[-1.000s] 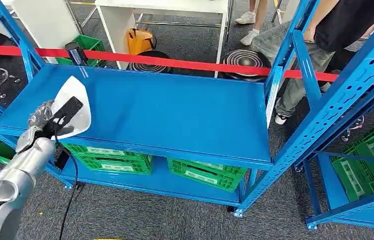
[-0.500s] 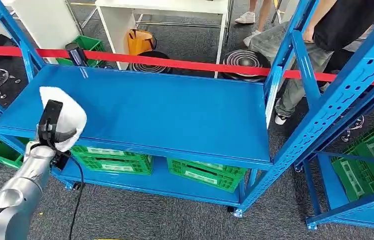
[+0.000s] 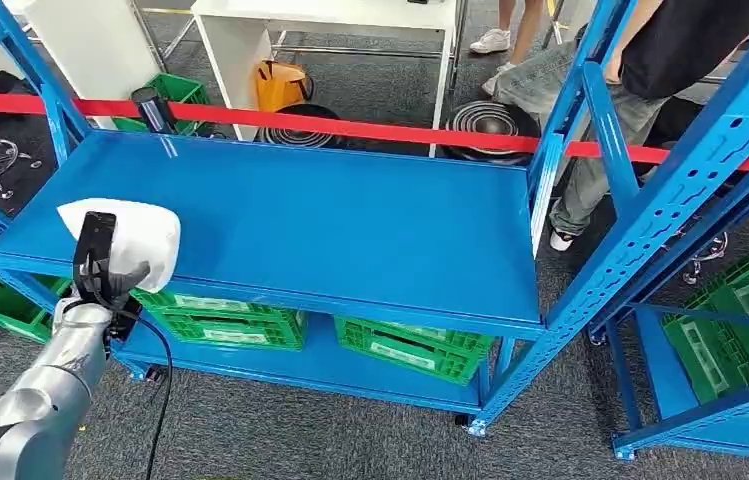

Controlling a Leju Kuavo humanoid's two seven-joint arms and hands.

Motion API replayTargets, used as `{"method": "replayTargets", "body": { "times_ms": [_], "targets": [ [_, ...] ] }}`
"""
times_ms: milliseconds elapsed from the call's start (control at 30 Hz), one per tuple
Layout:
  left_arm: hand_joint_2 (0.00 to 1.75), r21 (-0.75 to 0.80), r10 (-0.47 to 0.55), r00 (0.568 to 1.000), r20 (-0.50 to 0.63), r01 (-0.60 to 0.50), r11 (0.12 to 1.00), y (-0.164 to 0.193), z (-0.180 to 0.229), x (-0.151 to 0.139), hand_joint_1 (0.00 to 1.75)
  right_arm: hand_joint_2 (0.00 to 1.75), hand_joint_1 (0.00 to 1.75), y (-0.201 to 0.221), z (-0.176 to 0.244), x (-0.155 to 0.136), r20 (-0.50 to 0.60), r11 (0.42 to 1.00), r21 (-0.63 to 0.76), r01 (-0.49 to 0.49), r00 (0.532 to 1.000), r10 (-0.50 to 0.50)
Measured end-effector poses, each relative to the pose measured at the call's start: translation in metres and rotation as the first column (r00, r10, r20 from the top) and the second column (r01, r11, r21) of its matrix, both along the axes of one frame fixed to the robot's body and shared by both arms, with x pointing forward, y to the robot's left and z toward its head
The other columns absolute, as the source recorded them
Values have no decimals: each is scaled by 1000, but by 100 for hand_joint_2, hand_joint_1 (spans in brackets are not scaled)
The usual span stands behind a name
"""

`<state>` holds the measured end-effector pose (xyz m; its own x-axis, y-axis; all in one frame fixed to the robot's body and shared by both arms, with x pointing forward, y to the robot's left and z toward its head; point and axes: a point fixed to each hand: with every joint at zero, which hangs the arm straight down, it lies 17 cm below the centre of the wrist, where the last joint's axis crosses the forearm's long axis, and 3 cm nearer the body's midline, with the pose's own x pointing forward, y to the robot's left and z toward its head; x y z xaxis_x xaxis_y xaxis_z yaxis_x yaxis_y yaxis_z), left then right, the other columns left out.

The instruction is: Take the parts from the cabinet and place them on the table.

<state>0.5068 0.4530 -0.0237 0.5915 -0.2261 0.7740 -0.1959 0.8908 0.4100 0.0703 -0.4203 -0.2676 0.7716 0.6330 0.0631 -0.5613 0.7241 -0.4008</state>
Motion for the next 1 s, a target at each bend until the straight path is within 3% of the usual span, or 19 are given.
{"method": "replayTargets", "body": {
  "times_ms": [300,333,467,533,567,600,633,767,833,1000],
  "targets": [
    [175,-21,13,1000,18,-12,1000,-1,1,1,175,0,0,-1,0,0,-5,1000,-5,-5,1000,5],
    [175,-24,12,1000,19,-11,1000,-3,1,2,166,0,0,-1,0,0,-5,1000,-5,-6,1000,6],
    [175,-23,20,999,35,-20,1000,-5,3,3,166,0,0,-1,0,0,-6,1000,-5,-8,1000,8],
    [175,-19,23,999,26,-23,1000,-5,-2,-1,175,0,0,-1,0,0,-6,1000,-5,-10,1000,10],
    [175,-16,22,999,28,-22,1000,-5,-3,-2,157,0,0,-1,0,0,-7,1000,-5,-11,1000,11],
    [175,-15,20,999,29,-20,1000,-7,-3,-2,77,0,0,-1,0,0,-7,1000,-6,-12,1000,12],
    [175,-1,12,1000,29,-12,1000,-7,-2,-2,154,0,0,-1,0,0,-6,1000,-6,-13,1000,13],
    [175,47,-12,999,34,10,999,-7,1,0,154,0,0,0,0,0,-9,1000,-4,-21,1000,21],
    [175,51,-18,999,34,16,999,-8,1,1,168,0,0,0,0,0,-11,1000,-3,-23,1000,23],
    [175,97,-36,998,50,31,995,-8,7,4,166,0,0,1,0,0,-13,1000,1,-25,1000,25]
  ]
}}
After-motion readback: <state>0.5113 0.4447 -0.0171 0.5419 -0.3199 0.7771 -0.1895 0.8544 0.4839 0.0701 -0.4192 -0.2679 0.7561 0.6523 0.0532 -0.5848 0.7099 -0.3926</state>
